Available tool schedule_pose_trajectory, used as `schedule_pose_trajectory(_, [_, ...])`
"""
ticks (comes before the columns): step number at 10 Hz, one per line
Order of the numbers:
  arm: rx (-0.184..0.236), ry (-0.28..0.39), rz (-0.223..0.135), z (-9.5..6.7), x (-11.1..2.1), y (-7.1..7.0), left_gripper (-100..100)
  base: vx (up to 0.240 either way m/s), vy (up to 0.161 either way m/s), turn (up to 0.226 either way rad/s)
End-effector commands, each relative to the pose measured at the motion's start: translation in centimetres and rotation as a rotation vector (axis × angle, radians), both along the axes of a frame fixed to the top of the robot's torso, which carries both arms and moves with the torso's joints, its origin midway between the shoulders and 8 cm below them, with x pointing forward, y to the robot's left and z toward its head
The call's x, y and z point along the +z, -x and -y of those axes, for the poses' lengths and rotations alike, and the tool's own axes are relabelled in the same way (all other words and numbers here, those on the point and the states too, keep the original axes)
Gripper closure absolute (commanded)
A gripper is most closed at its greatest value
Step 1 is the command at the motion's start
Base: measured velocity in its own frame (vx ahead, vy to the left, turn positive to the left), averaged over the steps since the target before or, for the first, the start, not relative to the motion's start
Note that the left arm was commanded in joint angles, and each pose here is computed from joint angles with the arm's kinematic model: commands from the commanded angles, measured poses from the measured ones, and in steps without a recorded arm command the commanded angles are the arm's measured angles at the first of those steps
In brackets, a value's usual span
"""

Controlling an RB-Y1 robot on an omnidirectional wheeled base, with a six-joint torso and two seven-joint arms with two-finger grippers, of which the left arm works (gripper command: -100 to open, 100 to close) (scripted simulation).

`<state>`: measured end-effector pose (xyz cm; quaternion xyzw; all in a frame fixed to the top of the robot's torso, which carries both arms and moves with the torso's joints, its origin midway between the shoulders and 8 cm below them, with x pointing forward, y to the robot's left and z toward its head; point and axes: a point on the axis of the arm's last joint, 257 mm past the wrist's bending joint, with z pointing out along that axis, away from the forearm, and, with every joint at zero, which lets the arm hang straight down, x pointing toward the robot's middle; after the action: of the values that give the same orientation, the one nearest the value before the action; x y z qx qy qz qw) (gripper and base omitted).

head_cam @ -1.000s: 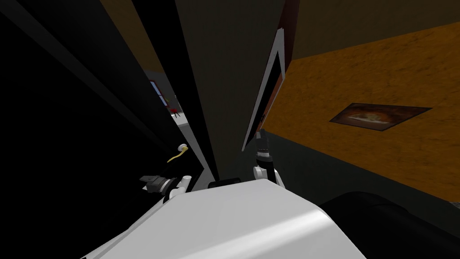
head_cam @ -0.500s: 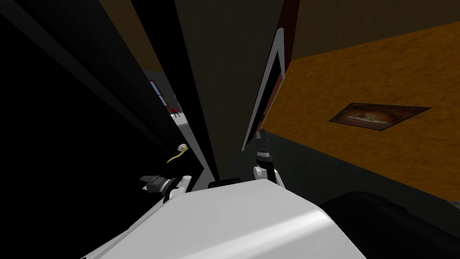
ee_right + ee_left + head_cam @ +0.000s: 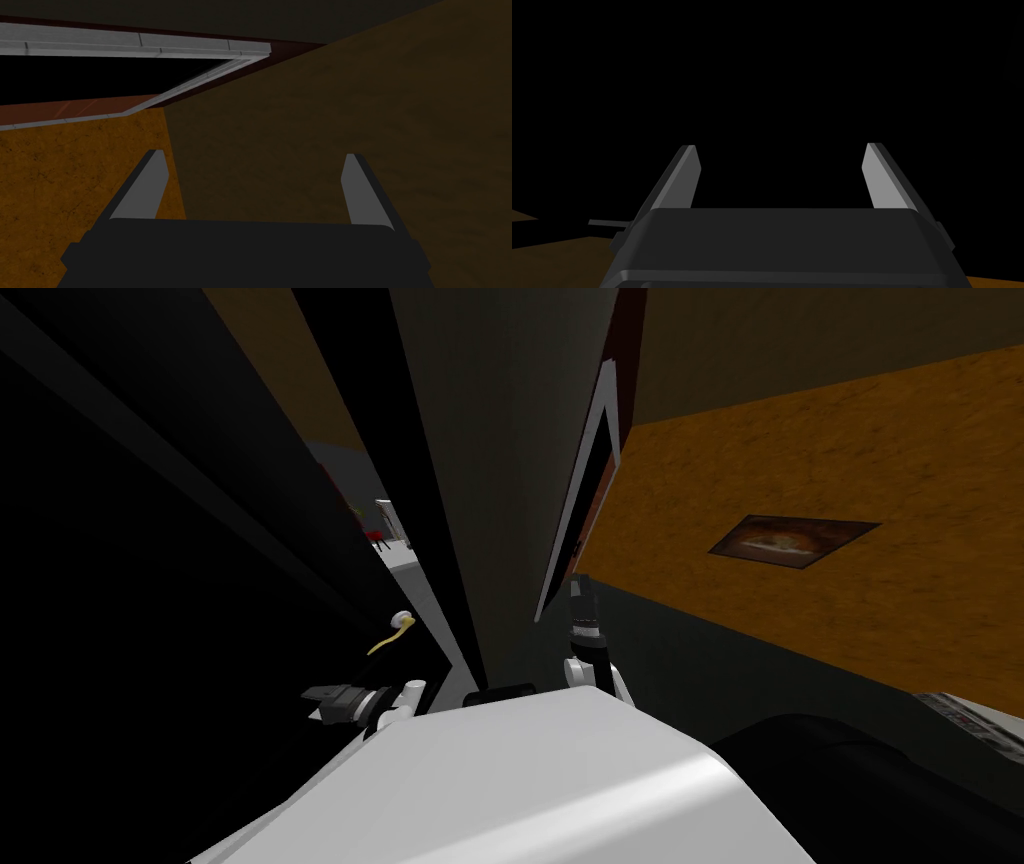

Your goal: Push the door open

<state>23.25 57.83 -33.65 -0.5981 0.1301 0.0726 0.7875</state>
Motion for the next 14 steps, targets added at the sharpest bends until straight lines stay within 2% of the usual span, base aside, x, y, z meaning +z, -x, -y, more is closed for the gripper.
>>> schedule_pose_trajectory(1, [0.009, -0.001, 0.000, -0.04, -0.06, 0.29, -100, -0.011, 0.022, -0.063])
schedule_pose_trajectory(9, [0.009, -0.001, 0.000, -0.04, -0.06, 0.29, -100, 0.000, -0.001, 0.002])
schedule_pose_trajectory(14, [-0.021, -0.027, -0.003, -0.22, 0.21, 0.71, -100, -0.095, 0.130, 0.046])
